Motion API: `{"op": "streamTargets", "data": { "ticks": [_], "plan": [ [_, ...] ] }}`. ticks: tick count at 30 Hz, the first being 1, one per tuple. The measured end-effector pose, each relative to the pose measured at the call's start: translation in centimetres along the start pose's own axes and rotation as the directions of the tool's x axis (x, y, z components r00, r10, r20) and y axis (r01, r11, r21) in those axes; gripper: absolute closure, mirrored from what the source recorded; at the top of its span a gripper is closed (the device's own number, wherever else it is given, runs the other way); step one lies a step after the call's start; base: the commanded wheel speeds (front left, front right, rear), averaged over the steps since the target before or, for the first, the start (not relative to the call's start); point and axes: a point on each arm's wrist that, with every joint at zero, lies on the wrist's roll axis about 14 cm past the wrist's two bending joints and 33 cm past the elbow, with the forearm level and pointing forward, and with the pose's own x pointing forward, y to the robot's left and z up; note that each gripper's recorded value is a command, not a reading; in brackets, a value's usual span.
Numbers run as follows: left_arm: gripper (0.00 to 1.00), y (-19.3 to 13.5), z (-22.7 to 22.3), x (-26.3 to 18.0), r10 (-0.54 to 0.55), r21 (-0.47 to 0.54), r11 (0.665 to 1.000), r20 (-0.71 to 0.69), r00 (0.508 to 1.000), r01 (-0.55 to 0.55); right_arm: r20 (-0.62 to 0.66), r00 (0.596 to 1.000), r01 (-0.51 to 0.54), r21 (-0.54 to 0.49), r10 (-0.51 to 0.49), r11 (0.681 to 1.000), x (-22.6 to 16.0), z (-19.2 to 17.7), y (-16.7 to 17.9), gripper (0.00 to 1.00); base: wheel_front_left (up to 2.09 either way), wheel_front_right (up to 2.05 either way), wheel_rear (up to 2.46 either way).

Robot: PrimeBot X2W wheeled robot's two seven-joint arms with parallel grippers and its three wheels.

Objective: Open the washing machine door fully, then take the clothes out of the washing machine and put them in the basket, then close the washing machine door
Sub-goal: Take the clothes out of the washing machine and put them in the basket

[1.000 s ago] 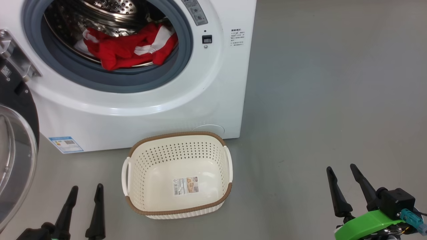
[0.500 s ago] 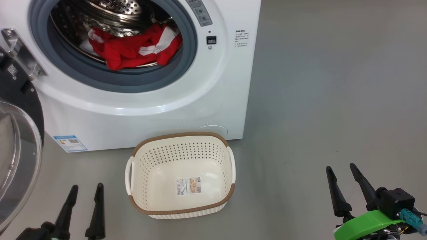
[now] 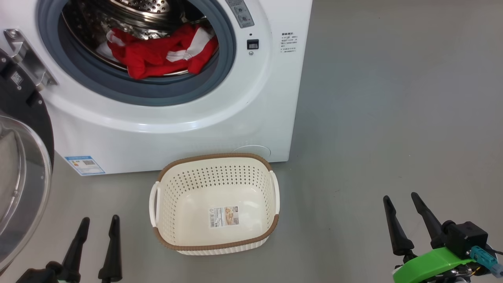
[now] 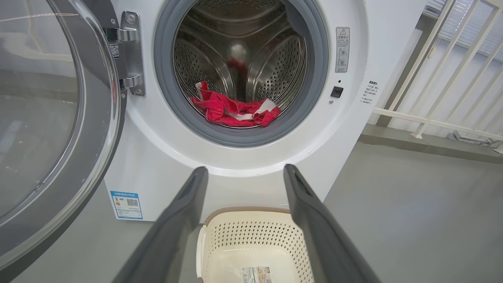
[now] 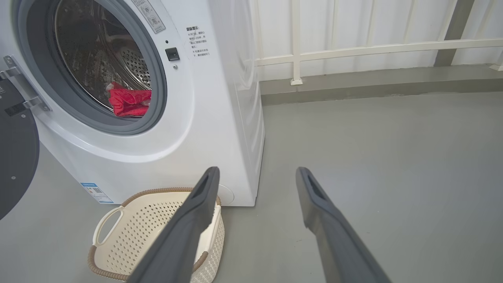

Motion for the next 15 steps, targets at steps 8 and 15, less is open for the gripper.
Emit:
{"op": "streamTargets", "data": {
  "ticks": [8, 15],
  "plan": [
    [0.0, 0.05, -0.36, 0.08, 0.001, -0.001, 1.0, -0.011, 1.0, -0.001, -0.012, 1.0, -0.007, 0.001, 0.007, 1.0, 0.15, -0.44, 0.23, 0.0, 0.66, -1.08, 0.42],
    [0.0, 0.02, -0.48, 0.22, 0.0, -0.006, 1.0, -0.014, 1.0, 0.0, -0.018, 1.0, -0.006, 0.002, 0.006, 1.0, 0.18, -0.63, 0.2, 0.0, 0.98, -1.34, 0.36]
  ]
}}
